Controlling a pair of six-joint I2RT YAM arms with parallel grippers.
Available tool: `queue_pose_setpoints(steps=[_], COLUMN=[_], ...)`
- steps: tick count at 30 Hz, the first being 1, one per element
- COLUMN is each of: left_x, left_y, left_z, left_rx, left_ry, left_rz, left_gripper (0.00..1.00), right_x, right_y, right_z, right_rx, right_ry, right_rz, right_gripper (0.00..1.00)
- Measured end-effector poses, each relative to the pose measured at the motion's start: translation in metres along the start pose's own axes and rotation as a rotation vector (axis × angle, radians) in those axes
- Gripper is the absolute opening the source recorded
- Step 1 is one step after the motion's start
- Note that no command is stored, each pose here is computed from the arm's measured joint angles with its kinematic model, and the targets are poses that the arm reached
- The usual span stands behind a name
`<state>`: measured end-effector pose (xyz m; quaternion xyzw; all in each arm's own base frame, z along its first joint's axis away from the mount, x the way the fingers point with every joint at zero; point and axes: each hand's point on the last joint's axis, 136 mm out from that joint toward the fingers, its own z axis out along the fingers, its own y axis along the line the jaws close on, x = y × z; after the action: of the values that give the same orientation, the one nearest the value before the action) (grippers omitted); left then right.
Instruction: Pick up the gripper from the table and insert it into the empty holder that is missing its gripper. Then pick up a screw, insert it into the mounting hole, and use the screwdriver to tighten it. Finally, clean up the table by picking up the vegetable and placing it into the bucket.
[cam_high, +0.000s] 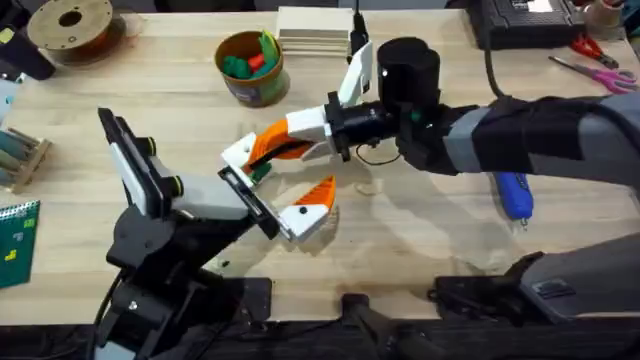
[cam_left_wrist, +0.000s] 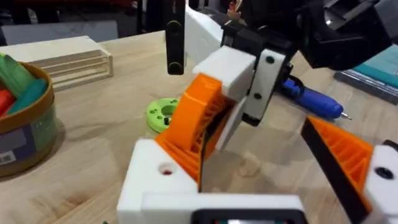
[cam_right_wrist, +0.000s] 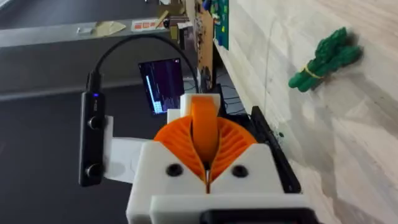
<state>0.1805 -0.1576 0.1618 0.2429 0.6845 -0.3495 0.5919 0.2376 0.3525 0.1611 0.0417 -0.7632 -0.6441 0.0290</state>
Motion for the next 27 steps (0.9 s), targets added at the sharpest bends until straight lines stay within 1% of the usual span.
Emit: queue_pose_setpoints(steps=[15,27], left_x=[0.001,0.0], left_y=[0.002,0.013], left_z=[0.0,0.0], left_rx=[-0.008,-0.071], left_ry=[0.004,-0.002], left_rz=[-0.003,-0.009], left_gripper=[0.987,0.987], right_x=[-0.006,-0.013], right_y=[-0.002,-0.001], right_z=[0.001,0.013], right_rx=[0.012,0.046], right_ry=[-0.037,-0.135], right_rz=[-0.001,-0.024], right_gripper=[0.013,0.012])
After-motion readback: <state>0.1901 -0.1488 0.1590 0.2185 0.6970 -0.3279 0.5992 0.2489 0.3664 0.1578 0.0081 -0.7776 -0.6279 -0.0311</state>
